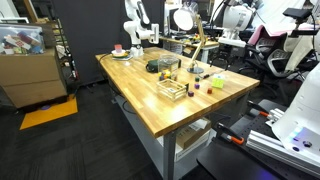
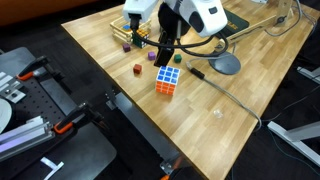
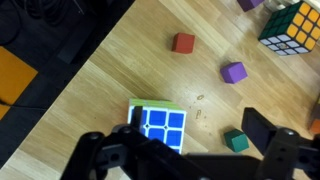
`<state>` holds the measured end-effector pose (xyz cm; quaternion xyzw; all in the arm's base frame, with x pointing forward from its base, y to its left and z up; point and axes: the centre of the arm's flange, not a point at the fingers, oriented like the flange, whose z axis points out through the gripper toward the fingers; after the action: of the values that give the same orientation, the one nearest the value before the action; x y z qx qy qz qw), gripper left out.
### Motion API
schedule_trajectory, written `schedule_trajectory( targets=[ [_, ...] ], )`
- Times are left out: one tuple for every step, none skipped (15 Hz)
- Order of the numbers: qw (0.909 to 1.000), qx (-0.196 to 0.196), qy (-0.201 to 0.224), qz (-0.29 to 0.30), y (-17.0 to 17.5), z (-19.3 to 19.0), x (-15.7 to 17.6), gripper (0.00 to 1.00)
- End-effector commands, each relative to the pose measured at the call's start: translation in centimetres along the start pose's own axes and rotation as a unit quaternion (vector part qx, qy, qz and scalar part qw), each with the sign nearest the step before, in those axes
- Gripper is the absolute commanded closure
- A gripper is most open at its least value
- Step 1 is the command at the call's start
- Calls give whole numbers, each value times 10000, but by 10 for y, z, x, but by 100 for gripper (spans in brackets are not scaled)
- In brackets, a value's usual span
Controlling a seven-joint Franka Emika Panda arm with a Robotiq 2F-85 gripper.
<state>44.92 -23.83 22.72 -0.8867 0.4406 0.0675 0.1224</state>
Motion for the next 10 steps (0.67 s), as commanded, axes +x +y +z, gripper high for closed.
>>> schedule_trajectory(
  targets=[
    [10000,5,-3,76,-1,2,3,0],
    [9999,4,-4,111,-1,3,5,0],
    [9999,8,2,131,-2,2,5,0],
    [9999,11,6,140,-2,2,5,0],
    [9999,13,7,144,-2,2,5,0],
    [9999,13,7,148,-2,2,5,0],
    [9998,-1,5,196,-3,4,7,0],
    [9998,-82,-6,203,-4,8,11,0],
    [9995,-215,21,221,-4,12,15,0],
    [9989,-389,78,254,-4,15,17,0]
  ],
)
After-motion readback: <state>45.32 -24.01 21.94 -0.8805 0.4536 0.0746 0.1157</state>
